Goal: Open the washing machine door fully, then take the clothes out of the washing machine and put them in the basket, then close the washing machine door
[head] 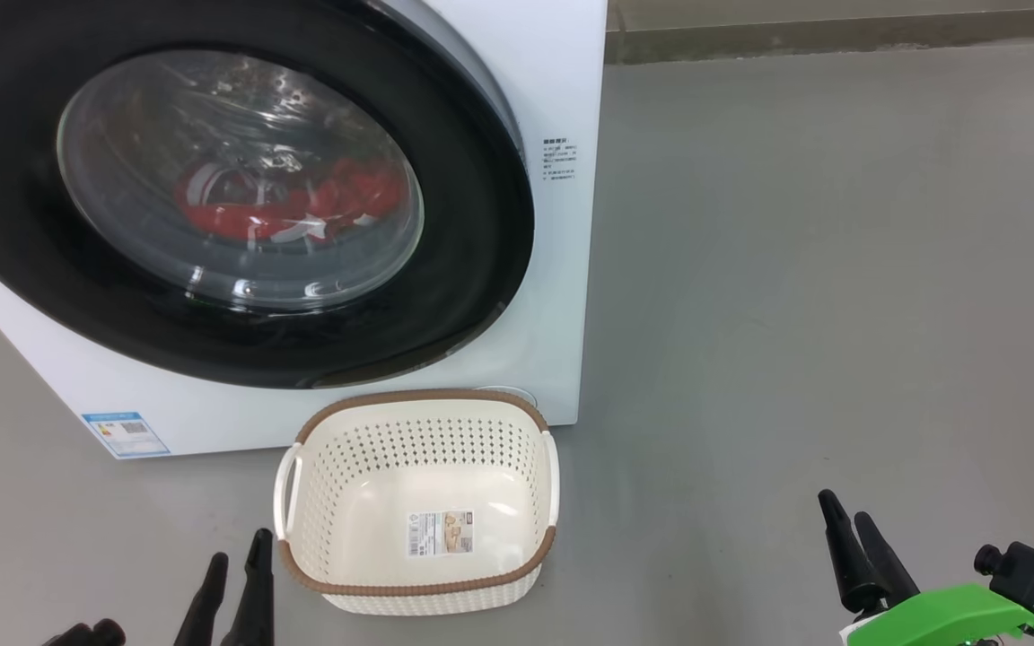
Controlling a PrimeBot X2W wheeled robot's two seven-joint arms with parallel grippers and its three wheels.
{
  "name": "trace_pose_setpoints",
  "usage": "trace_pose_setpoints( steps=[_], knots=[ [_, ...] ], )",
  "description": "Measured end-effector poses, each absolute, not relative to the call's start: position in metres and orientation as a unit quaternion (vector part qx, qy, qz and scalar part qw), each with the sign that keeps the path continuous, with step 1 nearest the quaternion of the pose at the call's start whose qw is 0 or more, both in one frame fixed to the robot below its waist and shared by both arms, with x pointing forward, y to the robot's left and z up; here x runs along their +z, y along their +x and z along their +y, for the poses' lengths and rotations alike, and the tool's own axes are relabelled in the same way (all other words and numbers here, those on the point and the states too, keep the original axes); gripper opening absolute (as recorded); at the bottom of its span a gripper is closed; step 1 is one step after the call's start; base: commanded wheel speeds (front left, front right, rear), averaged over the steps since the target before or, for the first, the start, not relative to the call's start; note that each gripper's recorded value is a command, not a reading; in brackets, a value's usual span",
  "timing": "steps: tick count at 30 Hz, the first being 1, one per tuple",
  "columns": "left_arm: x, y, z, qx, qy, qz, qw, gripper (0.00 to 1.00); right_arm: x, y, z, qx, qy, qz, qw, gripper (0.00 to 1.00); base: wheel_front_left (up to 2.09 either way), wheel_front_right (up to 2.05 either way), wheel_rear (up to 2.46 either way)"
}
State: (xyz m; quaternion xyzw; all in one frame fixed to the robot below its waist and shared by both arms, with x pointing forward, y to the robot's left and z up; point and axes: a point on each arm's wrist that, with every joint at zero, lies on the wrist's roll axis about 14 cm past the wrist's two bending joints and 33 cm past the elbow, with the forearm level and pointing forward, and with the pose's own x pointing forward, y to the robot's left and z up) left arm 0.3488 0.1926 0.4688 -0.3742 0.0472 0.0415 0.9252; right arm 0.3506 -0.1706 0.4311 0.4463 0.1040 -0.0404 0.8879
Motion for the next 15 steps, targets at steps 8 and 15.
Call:
trace_pose_setpoints(
  steps=[8,15],
  knots=[
    [0.4696,0.3447,0.1938,0.040,-0.328,0.044,0.943,1.00,0.4323,0.3514,-0.1678,-0.030,0.408,0.102,0.907,1.00,0.00,0.00,0.00],
    [0.4758,0.3455,0.1922,0.032,-0.288,0.033,0.957,1.00,0.4333,0.3519,-0.1646,-0.020,0.375,0.101,0.921,1.00,0.00,0.00,0.00]
  ],
)
